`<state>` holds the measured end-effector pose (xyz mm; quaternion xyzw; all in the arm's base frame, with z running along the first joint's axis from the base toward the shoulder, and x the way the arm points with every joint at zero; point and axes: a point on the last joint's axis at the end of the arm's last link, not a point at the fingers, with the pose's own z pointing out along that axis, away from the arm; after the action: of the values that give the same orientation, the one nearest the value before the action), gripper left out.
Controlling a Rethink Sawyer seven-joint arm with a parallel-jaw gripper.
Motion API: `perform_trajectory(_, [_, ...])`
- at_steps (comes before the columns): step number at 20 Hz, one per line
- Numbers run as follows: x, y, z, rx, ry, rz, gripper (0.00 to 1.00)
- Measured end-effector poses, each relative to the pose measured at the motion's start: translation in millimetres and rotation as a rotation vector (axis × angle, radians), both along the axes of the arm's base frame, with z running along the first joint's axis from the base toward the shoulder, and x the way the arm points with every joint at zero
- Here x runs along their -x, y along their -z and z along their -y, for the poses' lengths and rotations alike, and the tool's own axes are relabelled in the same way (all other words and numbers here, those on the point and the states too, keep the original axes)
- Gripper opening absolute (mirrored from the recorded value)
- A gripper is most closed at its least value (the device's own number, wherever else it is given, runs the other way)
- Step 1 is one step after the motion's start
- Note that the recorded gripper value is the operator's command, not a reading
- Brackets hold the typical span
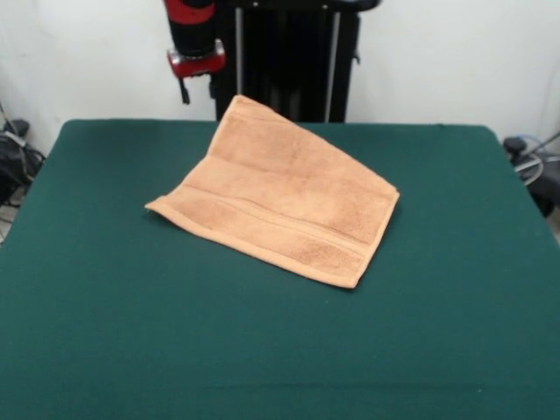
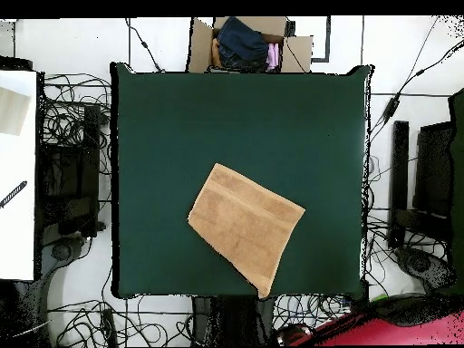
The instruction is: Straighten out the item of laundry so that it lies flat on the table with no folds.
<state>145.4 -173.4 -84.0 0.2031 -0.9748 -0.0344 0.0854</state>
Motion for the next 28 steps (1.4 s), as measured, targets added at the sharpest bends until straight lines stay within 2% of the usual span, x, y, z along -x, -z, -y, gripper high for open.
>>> perform_trajectory(11, [0.6, 33, 1, 0.019, -0.006, 0.092, 1.00])
perform_trajectory(15, [-2.6, 45, 3, 0.036, -0.017, 0.145, 1.00])
perform_trajectory(23, [-17.0, 63, 10, 0.089, -0.031, 0.266, 1.00])
perform_trajectory(28, [-24.9, 66, 10, 0.116, -0.038, 0.297, 1.00])
